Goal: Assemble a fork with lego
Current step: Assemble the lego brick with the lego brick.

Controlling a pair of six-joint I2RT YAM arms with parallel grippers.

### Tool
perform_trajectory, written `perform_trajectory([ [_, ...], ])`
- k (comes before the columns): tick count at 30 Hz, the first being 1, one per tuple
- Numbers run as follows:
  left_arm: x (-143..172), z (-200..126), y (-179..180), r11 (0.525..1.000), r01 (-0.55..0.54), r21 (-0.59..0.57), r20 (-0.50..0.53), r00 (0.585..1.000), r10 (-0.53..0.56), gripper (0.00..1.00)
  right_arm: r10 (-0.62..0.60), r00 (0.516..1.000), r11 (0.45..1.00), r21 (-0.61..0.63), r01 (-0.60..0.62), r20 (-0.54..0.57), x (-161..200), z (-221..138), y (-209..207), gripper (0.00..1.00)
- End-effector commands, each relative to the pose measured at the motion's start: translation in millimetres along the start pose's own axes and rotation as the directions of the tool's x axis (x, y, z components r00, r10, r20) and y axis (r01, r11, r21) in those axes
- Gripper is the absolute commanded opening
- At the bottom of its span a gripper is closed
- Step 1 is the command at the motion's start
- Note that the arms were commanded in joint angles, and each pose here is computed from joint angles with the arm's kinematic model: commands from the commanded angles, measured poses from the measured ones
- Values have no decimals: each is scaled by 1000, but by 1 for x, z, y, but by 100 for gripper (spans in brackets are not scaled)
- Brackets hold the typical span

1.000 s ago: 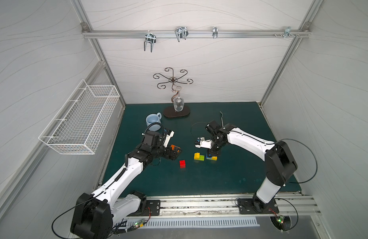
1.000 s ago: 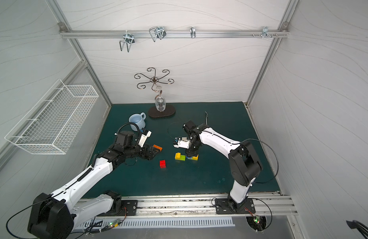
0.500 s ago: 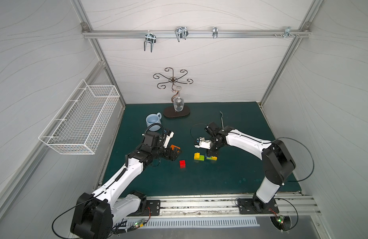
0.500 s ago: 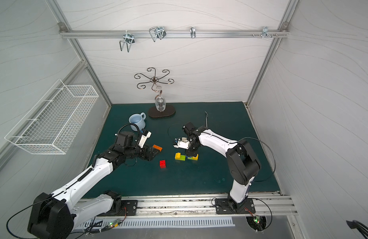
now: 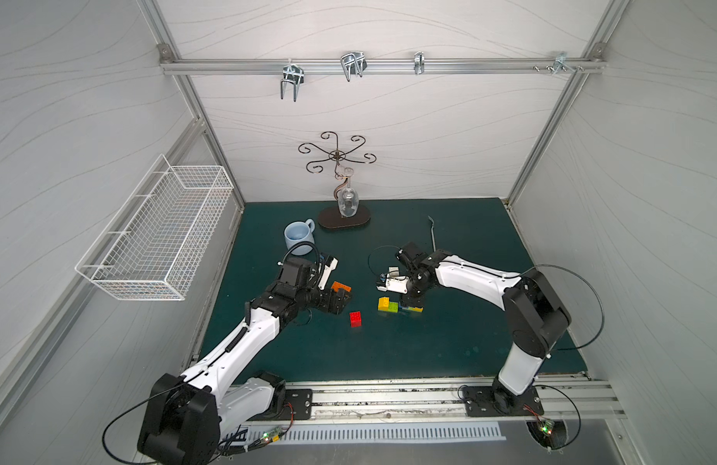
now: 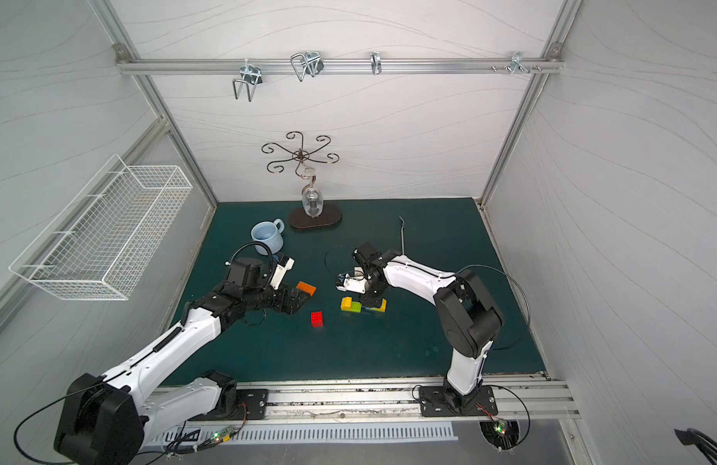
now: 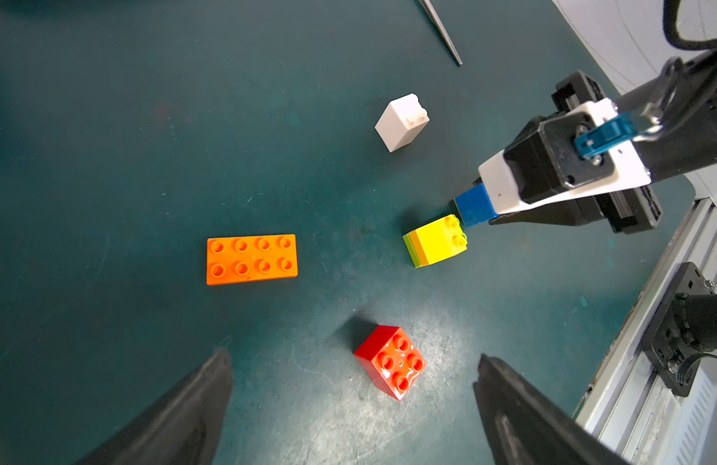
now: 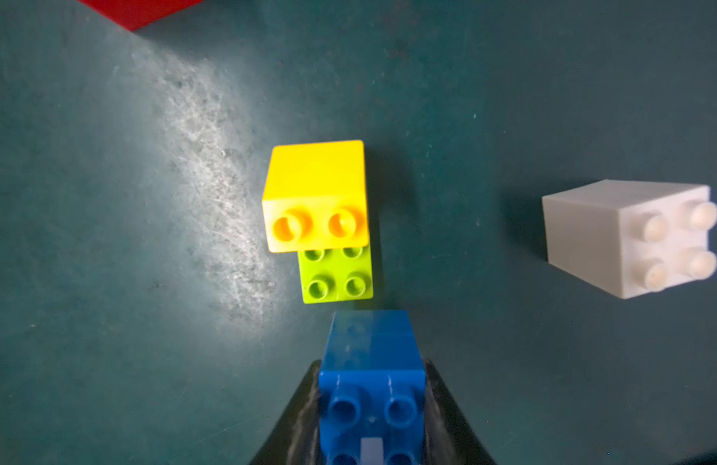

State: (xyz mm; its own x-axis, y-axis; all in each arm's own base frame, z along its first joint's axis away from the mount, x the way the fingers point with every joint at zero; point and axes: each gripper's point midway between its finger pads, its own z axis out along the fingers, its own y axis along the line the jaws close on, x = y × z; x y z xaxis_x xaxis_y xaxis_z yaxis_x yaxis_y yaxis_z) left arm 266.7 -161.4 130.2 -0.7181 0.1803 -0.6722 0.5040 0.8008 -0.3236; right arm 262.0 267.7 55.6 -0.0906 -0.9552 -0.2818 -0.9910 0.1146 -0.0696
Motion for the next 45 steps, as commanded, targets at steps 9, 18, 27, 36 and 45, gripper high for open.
perform_trajectory([
  [9, -7, 1, 1, 1000, -29, -10, 29, 999, 29, 100, -9, 999, 1000, -19, 8, -53, 15, 16, 9, 0],
  [18, -7, 2, 2, 1000, -26, -13, 26, 999, 26, 100, 13, 999, 999, -34, -14, -48, 25, 22, 17, 0],
  [27, -7, 2, 2, 1000, -18, -15, 23, 1000, 18, 100, 30, 999, 999, -36, -31, -29, 24, 18, 16, 0],
  [36, -7, 4, 3, 1000, -13, -15, 22, 1000, 13, 100, 45, 998, 999, -9, -45, 48, 11, -5, 12, 0],
  [45, -6, 5, 4, 1000, -10, -18, 19, 1000, 10, 100, 18, 998, 1000, -2, -18, 57, -1, -8, 15, 0],
])
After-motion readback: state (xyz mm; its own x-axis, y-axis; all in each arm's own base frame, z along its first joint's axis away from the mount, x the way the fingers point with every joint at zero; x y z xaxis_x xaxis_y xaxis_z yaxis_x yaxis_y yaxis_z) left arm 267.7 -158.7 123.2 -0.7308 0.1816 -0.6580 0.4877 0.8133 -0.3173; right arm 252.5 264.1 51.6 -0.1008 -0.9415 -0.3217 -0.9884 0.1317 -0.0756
